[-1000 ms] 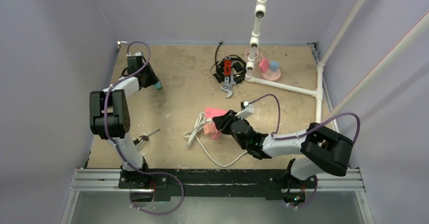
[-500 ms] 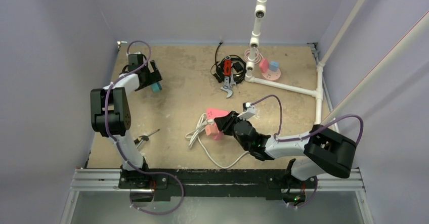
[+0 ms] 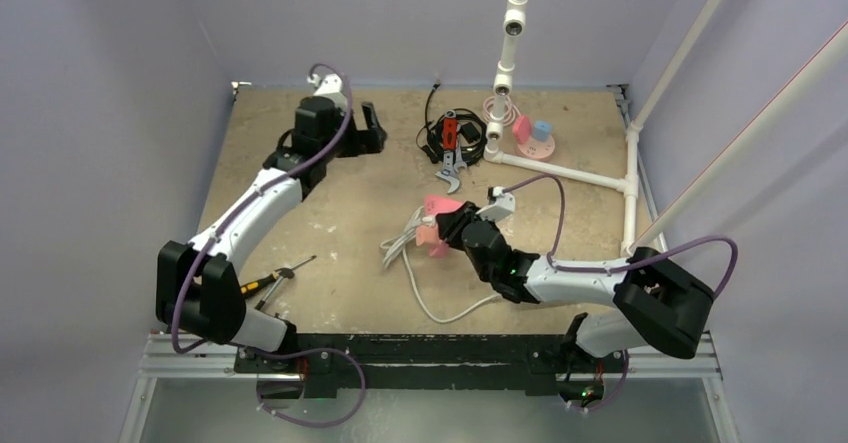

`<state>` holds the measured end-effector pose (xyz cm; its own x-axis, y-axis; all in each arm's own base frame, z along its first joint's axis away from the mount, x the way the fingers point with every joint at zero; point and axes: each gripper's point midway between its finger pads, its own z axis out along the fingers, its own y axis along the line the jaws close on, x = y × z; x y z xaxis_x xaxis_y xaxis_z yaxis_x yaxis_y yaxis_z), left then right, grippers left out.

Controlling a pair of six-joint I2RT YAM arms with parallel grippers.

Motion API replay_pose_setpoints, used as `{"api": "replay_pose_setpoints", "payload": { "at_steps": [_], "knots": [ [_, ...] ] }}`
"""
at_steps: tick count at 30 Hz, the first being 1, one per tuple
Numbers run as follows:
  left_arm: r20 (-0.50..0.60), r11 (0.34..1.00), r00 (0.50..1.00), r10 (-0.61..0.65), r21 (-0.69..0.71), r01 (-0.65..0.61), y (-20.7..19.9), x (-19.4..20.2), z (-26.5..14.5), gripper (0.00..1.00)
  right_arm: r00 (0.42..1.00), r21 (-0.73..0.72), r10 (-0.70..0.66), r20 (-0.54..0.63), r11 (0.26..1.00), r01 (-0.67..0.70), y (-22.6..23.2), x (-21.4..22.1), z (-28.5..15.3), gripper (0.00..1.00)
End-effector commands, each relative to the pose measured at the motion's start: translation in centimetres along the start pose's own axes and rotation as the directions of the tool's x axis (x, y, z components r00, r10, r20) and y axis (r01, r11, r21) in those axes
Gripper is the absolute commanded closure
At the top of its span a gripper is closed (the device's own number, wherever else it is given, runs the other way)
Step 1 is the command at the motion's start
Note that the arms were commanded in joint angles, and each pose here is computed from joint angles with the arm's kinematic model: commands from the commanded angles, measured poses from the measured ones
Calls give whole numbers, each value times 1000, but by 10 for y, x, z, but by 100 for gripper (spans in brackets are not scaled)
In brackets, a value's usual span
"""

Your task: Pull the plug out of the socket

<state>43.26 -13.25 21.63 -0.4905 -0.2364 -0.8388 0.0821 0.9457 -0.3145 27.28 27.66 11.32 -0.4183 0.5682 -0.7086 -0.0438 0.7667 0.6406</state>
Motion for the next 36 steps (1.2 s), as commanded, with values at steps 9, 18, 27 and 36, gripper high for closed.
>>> {"api": "replay_pose_setpoints", "payload": {
  "at_steps": [9,18,27,36],
  "knots": [
    [-177,893,984,38,448,46,-135,89,-47,3,949,-8,57,309,998,-57,45,-119,18,100],
    [-136,841,991,17,538,60,-152,79,-60,1,909,36,-23,415,999,8,61,-147,32,100],
    [-238,809,971,9,572,133,-161,103,-53,15,900,-6,-8,435,1000,11,60,-150,23,100],
    [-338,797,941,-13,565,213,-162,130,-43,46,901,0,-12,433,1000,13,59,-148,24,100]
  ]
}}
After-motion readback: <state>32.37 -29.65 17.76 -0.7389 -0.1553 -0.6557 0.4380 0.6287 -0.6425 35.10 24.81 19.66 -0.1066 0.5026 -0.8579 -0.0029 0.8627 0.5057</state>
